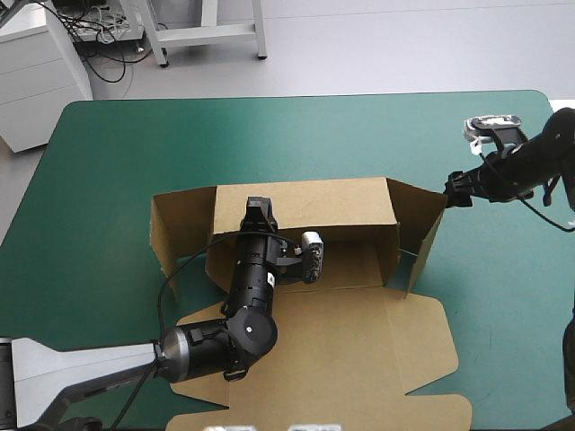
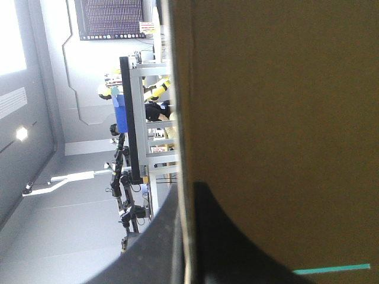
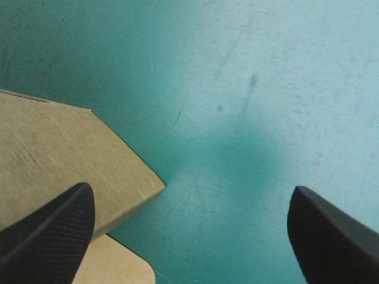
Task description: Fold the box
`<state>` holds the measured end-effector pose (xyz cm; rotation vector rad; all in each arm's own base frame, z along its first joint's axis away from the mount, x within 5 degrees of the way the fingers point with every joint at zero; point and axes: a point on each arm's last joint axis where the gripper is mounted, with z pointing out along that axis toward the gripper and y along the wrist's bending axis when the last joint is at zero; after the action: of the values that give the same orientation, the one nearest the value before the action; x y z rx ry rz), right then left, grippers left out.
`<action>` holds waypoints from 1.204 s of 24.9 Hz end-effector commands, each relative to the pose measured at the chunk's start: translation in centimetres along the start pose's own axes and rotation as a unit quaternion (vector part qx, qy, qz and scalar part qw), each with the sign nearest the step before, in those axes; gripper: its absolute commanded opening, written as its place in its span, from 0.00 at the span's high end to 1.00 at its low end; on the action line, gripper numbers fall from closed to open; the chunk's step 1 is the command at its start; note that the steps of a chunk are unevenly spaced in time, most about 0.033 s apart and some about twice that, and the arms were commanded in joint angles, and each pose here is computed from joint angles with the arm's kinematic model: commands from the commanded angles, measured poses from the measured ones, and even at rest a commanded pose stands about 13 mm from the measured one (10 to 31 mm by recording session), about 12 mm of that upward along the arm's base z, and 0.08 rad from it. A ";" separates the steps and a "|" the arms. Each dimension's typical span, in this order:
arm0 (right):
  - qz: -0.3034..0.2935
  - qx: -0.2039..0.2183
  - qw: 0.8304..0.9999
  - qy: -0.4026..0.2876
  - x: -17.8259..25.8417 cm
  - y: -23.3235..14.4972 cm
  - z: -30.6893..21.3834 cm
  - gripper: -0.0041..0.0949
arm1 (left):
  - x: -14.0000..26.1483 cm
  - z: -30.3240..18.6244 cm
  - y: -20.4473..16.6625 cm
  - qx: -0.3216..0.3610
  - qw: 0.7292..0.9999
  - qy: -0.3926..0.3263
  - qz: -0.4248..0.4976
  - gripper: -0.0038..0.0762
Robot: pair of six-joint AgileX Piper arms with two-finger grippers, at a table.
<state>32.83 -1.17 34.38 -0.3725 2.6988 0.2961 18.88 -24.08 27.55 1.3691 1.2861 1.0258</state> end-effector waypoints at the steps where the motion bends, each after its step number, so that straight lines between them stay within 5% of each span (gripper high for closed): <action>1: -0.022 -0.032 0.998 -0.049 -0.1 1.2 -1.5 0.14 | -0.3 -0.6 2.4 -0.061 0.998 -0.025 -0.001 0.99; 11: -0.013 -0.047 0.998 -0.037 1.1 1.2 0.2 0.21 | -0.3 -0.6 2.4 -0.061 0.998 -0.025 -0.001 0.99; 16: -0.055 -0.064 0.996 -0.022 2.9 1.9 0.8 0.21 | -0.2 -0.6 2.5 -0.062 0.998 -0.024 -0.001 0.99; 21: -0.151 -0.131 0.978 -0.053 4.2 4.0 -0.3 0.21 | -0.2 -0.6 2.5 -0.062 0.998 -0.024 -0.001 0.99; 30: -0.138 -0.184 0.972 -0.040 5.7 4.7 1.8 0.24 | -0.2 -0.6 2.5 -0.062 0.998 -0.024 -0.001 0.99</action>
<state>27.90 1.72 30.02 -0.7956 2.5432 0.6330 18.87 -24.15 27.52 1.3754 1.2813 1.0181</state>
